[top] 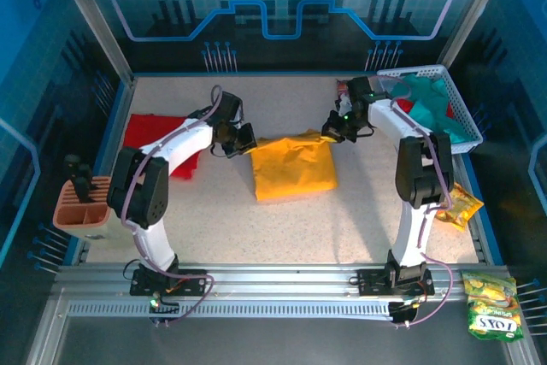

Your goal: Fold and stack the t-shirts

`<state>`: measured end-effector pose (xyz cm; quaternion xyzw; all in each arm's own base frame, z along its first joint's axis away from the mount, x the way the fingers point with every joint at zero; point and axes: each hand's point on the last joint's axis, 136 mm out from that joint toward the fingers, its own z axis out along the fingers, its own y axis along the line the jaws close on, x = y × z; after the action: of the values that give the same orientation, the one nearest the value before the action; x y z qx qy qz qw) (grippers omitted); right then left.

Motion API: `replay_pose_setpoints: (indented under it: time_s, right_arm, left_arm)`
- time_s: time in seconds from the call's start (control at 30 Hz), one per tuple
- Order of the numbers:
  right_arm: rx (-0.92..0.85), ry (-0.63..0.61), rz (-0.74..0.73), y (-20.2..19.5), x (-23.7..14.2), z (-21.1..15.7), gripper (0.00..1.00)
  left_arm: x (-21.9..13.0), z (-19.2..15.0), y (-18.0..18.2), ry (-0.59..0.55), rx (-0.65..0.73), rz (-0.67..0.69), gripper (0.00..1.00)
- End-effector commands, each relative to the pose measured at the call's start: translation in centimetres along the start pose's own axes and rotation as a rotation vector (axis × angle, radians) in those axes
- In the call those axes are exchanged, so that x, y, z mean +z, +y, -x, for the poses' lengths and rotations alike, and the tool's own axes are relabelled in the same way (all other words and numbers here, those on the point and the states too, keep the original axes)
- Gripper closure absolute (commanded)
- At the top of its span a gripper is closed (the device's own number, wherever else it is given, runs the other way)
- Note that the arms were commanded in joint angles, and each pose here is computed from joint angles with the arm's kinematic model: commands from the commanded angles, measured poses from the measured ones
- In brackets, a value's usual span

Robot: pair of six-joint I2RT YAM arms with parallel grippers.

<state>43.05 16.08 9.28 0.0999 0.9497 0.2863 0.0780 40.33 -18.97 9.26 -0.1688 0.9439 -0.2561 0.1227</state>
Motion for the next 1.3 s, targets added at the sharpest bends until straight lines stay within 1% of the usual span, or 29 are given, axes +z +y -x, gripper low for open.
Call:
replay_pose_setpoints:
  time_s: [0.0,0.03,0.07,0.1,0.13,0.17,0.2,0.27,0.33,0.4,0.53,0.6,0.67,0.73,0.8,0.87,1.0,1.1,1.17,1.27]
  right_arm:
    - [-0.004,-0.042,0.049,0.5,0.2,2.4,0.49]
    - [-0.007,-0.052,0.056,0.6,0.3,2.8,0.36]
    - [-0.011,-0.060,0.064,0.7,0.3,3.2,0.29]
    - [-0.015,-0.071,0.068,0.8,0.2,3.4,0.24]
    - [-0.020,-0.078,0.071,1.0,0.1,3.5,0.20]
    - [-0.027,-0.089,0.079,1.2,-0.3,3.5,0.19]
    - [-0.031,-0.097,0.085,1.5,-0.6,3.5,0.17]
    - [-0.041,-0.111,0.094,1.7,-1.3,2.8,0.11]
    - [-0.050,-0.118,0.116,2.1,-2.2,1.8,0.09]
    - [-0.040,-0.111,0.159,2.6,-2.9,0.3,0.09]
    - [-0.022,-0.094,0.243,3.9,-3.7,-3.1,0.09]
    - [-0.014,-0.092,0.265,4.3,-3.9,-4.3,0.09]
    - [-0.006,-0.094,0.295,4.7,-4.0,-5.5,0.11]
    - [0.015,-0.096,0.350,5.3,-3.7,-6.4,0.11]
    - [0.039,-0.092,0.406,5.7,-3.2,-7.1,0.12]
    - [0.057,-0.085,0.430,5.7,-2.2,-7.9,0.13]
    - [0.070,-0.058,0.460,5.7,-0.4,-8.9,0.14]
    - [0.111,-0.040,0.481,4.8,1.3,-9.7,0.15]
    - [0.125,-0.039,0.480,4.0,2.2,-9.9,0.16]
    - [0.127,-0.039,0.451,2.5,3.2,-10.2,0.16]
  left_arm:
    - [0.6,1.8,0.3,-0.017,0.019,0.000,0.94]
    - [0.9,2.1,0.7,-0.016,0.020,0.014,0.84]
    - [1.0,2.4,1.1,-0.017,0.017,0.034,0.75]
    - [0.8,2.7,1.5,-0.025,0.016,0.055,0.68]
    - [0.4,3.1,2.0,-0.038,0.012,0.078,0.59]
    - [-0.1,3.3,2.4,-0.049,0.004,0.104,0.55]
    - [-0.8,3.5,2.7,-0.056,-0.008,0.123,0.55]
    - [-2.4,3.7,3.2,-0.087,-0.022,0.154,0.54]
    - [-3.7,3.5,2.9,-0.112,-0.029,0.147,0.54]
    - [-4.4,2.7,1.5,-0.102,-0.045,0.075,0.55]
    - [-4.8,-0.3,-3.2,-0.056,-0.040,-0.093,0.56]
    - [-4.6,-2.0,-5.3,-0.034,-0.037,-0.169,0.58]
    - [-4.0,-4.0,-7.0,-0.014,-0.034,-0.235,0.60]
    - [-3.1,-5.7,-7.7,0.006,-0.045,-0.281,0.60]
    - [-2.0,-7.0,-7.7,0.018,-0.075,-0.326,0.61]
    - [-0.9,-8.2,-7.9,0.034,-0.102,-0.362,0.62]
    - [1.0,-10.2,-8.1,0.060,-0.107,-0.378,0.62]
    - [2.7,-11.2,-6.9,0.065,-0.116,-0.349,0.62]
    - [3.9,-11.7,-5.4,0.074,-0.129,-0.315,0.63]
    - [5.8,-12.9,-1.9,0.103,-0.148,-0.213,0.63]
